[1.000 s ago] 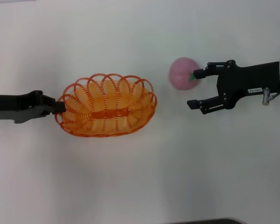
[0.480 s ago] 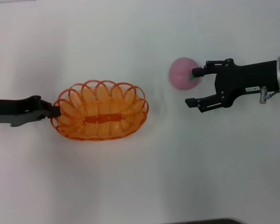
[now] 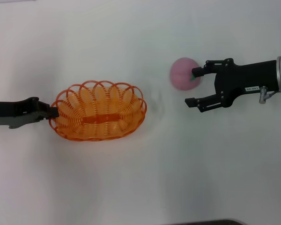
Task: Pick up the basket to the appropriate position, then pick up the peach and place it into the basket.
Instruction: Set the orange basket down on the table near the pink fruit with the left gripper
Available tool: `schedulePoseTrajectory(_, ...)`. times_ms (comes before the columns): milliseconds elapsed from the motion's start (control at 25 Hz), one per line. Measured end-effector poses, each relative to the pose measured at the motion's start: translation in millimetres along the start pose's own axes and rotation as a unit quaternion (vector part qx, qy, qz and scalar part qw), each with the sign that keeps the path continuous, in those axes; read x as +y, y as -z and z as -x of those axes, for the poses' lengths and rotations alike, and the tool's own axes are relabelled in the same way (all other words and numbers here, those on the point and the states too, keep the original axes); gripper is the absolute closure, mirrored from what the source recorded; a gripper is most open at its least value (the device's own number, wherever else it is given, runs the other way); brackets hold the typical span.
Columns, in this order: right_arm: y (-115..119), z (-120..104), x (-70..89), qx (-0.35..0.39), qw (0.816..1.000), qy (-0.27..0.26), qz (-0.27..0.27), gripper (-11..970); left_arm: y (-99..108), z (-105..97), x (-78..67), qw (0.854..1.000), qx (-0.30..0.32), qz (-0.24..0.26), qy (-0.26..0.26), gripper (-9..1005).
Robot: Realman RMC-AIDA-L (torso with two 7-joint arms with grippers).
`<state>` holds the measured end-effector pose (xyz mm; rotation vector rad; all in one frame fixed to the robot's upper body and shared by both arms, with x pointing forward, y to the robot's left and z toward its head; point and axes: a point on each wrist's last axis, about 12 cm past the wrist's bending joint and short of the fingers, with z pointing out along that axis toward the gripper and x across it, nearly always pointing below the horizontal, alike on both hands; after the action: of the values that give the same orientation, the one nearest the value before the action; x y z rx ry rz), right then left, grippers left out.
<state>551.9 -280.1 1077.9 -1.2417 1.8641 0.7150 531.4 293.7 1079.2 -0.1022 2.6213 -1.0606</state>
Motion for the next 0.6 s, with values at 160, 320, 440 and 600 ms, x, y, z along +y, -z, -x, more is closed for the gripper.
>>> schedulePoseTrajectory(160, -0.7, 0.4, -0.2, 0.0, 1.0, 0.001, 0.001, 30, 0.2, -0.6, 0.3, 1.0, -0.002, -0.002, 0.002, 939)
schedulePoseTrajectory(320, -1.0, 0.8, -0.4, 0.0, 1.0, 0.001, 0.001, 31, 0.6, -1.7, -0.1, 1.0, 0.0, -0.008, 0.006, 927)
schedulePoseTrajectory(440, -1.2, 0.9, -0.4, 0.0, 1.0, 0.002, 0.001, 31, 0.3, -2.6, 0.0, 1.0, 0.003, -0.009, 0.007, 893)
schedulePoseTrajectory(600, -1.8, 0.8, 0.0, -0.001, 1.0, 0.002, 0.001, 31, 1.8, -2.9, -1.2, 1.0, -0.001, -0.021, 0.008, 825)
